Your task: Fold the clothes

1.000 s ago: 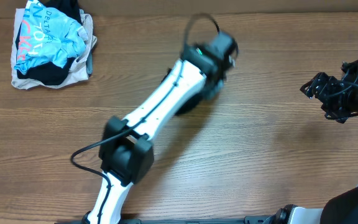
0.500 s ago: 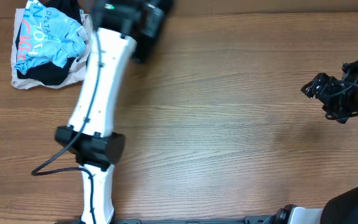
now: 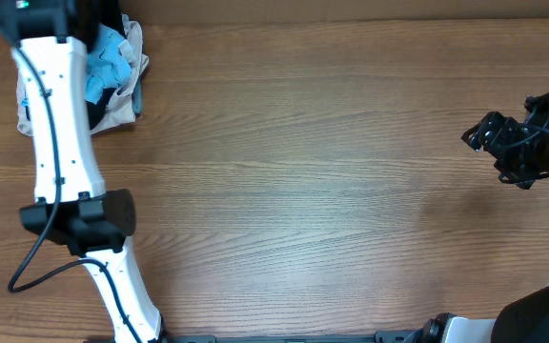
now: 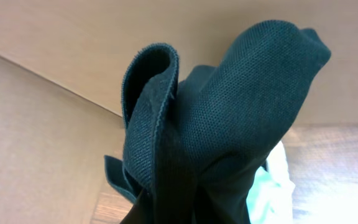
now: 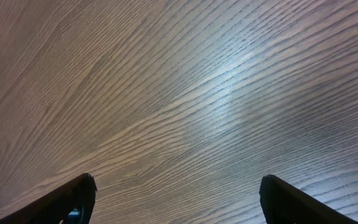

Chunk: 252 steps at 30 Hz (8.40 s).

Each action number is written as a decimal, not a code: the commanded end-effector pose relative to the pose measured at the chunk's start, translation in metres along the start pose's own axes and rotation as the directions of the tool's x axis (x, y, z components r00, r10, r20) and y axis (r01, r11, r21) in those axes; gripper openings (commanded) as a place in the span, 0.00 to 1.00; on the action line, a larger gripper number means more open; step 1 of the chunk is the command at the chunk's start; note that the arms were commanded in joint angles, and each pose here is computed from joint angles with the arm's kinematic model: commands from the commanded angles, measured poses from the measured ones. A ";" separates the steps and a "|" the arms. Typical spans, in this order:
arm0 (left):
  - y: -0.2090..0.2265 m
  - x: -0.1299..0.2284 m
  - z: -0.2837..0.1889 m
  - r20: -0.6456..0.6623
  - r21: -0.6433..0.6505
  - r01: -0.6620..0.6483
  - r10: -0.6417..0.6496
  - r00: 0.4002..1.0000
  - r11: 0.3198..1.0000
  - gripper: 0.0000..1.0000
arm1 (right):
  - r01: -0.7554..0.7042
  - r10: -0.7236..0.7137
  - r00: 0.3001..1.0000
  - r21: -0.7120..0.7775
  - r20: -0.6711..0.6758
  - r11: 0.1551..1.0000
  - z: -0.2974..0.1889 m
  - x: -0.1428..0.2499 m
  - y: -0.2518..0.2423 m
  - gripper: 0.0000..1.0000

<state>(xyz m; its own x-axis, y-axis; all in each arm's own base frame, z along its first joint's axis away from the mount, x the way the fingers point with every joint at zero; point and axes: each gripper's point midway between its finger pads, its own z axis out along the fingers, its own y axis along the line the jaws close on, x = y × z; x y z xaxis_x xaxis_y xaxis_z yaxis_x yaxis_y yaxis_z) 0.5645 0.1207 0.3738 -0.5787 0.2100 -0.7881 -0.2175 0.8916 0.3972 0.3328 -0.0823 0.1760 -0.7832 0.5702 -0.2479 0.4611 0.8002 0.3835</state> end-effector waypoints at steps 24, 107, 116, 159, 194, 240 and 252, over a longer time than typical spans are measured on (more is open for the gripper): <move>0.136 0.078 0.059 0.037 0.120 0.190 -0.196 0.980 0.974 0.04 | -0.001 0.001 1.000 0.002 0.030 1.000 -0.007 -0.006 0.002 0.88; -0.193 0.058 -0.077 -0.245 0.557 0.076 0.076 0.967 0.827 1.00 | 0.649 -0.380 0.539 -0.084 0.752 0.756 -0.077 0.115 0.091 1.00; -0.193 0.058 -0.077 -0.244 0.557 0.076 0.076 0.967 0.827 1.00 | 0.692 -0.344 0.457 -0.085 0.820 0.717 -0.021 0.144 0.067 1.00; -0.193 0.058 -0.077 -0.245 0.557 0.076 0.076 0.967 0.827 1.00 | 0.596 -0.280 0.356 0.014 0.891 0.803 -0.012 0.129 0.040 1.00; -0.195 0.060 -0.074 -0.251 0.558 0.076 0.081 0.965 0.826 1.00 | 0.596 -0.280 0.356 0.014 0.891 0.803 -0.012 0.129 0.040 1.00; -0.146 0.064 -0.296 0.115 0.675 -0.054 -0.032 0.993 0.736 1.00 | 0.596 -0.280 0.356 0.014 0.891 0.803 -0.012 0.129 0.040 1.00; -0.140 0.192 -0.252 0.201 0.624 0.116 -0.301 0.932 0.773 1.00 | 0.596 -0.280 0.356 0.014 0.891 0.803 -0.012 0.129 0.040 1.00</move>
<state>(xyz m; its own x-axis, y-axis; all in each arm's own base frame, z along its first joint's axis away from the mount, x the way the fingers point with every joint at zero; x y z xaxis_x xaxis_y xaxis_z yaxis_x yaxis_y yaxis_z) 0.3019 -0.0744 0.3039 -0.3627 0.0720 -0.9291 0.2813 0.9590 -0.0355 0.2454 0.0215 0.1715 -0.0418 0.1451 -0.9885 -0.0936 0.9845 0.1485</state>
